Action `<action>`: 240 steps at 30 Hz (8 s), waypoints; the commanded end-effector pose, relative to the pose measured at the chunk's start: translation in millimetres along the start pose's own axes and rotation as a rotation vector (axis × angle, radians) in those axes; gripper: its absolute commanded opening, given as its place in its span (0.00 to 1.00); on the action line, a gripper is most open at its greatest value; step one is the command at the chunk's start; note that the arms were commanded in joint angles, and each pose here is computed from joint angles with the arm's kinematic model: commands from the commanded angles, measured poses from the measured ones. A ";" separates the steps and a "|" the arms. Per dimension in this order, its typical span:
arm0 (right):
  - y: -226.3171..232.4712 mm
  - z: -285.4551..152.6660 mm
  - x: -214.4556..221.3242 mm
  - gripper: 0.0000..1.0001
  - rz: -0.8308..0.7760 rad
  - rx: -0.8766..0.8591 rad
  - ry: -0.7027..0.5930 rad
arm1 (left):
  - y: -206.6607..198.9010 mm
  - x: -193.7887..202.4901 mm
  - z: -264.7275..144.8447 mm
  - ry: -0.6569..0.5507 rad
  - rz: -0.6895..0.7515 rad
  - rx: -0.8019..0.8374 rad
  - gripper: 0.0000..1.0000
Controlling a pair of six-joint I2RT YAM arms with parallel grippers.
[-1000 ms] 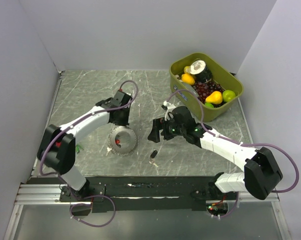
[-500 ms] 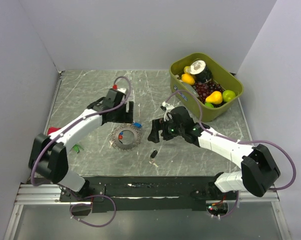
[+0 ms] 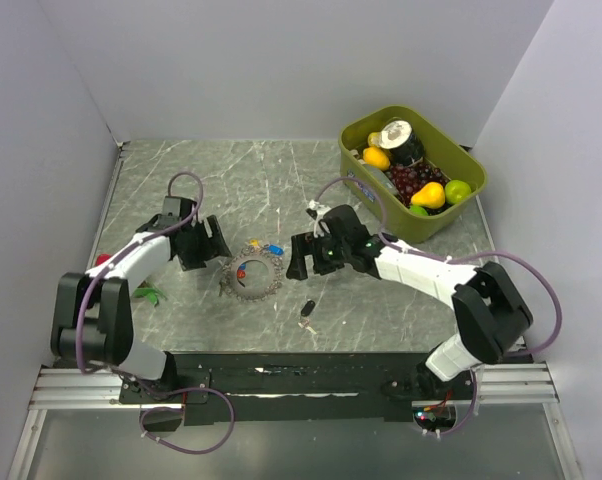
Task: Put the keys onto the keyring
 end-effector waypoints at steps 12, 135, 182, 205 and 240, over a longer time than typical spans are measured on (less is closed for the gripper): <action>5.3 14.7 -17.5 0.99 -0.049 0.005 0.028 | -23.8 6.2 50.1 0.047 0.163 -0.274 0.83; 29.0 3.3 -24.3 0.74 -0.040 -0.014 0.032 | -63.3 19.7 -12.3 0.032 0.109 0.135 0.69; 30.8 28.3 -11.2 0.50 0.053 0.015 0.133 | -71.1 43.4 -10.2 0.022 0.204 0.127 0.49; 8.4 5.7 -6.8 0.51 0.069 0.057 0.094 | -78.9 70.6 29.3 0.102 0.256 0.077 0.26; 7.9 9.0 -3.8 0.51 0.062 0.046 0.113 | -78.1 68.6 26.0 0.092 0.256 0.063 0.30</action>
Point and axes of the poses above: each gripper's point midway between its finger pads, its own z axis out along the fingers, its own y axis along the line the jaws close on, x = y × z, the point moved 4 cm from there along -z, back along the fingers, and after that the axes turned 2 degrees about z, right-handed, at the moved point
